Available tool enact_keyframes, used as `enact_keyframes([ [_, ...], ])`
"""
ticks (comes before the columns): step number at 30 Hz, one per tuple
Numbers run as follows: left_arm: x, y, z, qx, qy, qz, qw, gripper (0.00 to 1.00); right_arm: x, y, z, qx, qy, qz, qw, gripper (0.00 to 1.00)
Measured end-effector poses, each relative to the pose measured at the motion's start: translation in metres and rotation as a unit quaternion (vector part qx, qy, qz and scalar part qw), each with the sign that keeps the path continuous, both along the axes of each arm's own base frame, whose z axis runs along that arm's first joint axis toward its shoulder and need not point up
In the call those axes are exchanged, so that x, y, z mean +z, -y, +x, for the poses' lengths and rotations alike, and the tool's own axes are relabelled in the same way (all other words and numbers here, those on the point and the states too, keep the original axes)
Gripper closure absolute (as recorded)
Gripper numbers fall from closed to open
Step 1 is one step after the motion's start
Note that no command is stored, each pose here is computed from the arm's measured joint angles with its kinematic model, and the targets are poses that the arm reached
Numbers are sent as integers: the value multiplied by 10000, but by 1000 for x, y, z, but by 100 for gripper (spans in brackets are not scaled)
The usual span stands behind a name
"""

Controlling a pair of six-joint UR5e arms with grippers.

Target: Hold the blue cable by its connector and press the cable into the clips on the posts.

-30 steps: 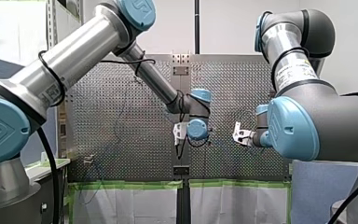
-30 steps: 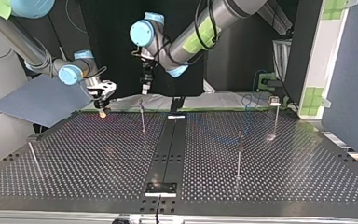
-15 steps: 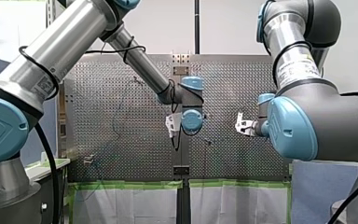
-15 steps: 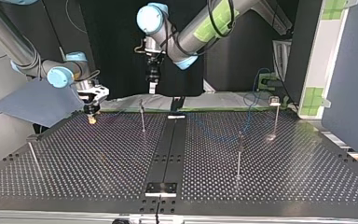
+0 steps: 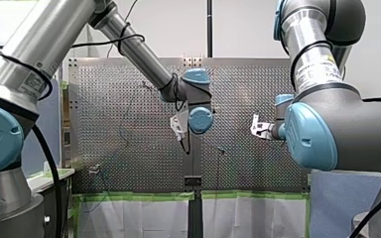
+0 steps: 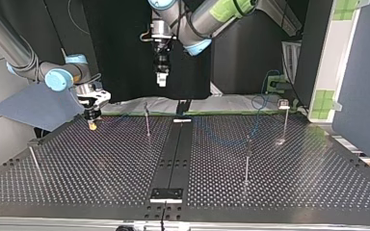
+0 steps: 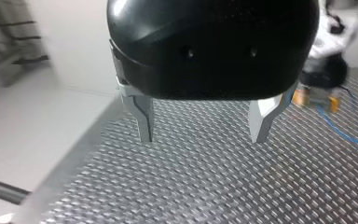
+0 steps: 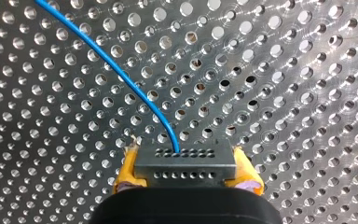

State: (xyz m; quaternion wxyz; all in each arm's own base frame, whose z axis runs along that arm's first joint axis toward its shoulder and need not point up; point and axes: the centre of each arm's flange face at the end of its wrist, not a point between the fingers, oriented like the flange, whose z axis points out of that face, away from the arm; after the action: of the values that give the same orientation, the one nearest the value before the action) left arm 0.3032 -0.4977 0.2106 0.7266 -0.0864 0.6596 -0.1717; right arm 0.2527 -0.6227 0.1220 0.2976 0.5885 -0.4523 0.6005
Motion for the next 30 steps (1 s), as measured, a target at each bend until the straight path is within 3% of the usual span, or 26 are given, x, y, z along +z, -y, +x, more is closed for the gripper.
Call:
enact_keyframes([
  [6, 15, -4, -40, -41, 82, -555, 9984, 0, 0, 0, 1, 13, 11, 5, 10000, 100],
  [14, 24, -21, -94, -92, -57, -946, 9955, 0, -1, -2, 5, 81, 18, 11, 10000, 100],
  [21, 33, -38, -139, -198, -117, -1347, 9906, 0, -1, -2, 5, 103, 38, 21, 9999, 100],
  [25, 39, -50, -145, -294, -45, -1395, 9898, 0, -1, -3, 4, 121, 58, 52, 9999, 100],
  [30, 45, -69, -137, -296, 46, -1233, 9919, 0, -3, -4, 4, 140, 70, 81, 9998, 100],
])
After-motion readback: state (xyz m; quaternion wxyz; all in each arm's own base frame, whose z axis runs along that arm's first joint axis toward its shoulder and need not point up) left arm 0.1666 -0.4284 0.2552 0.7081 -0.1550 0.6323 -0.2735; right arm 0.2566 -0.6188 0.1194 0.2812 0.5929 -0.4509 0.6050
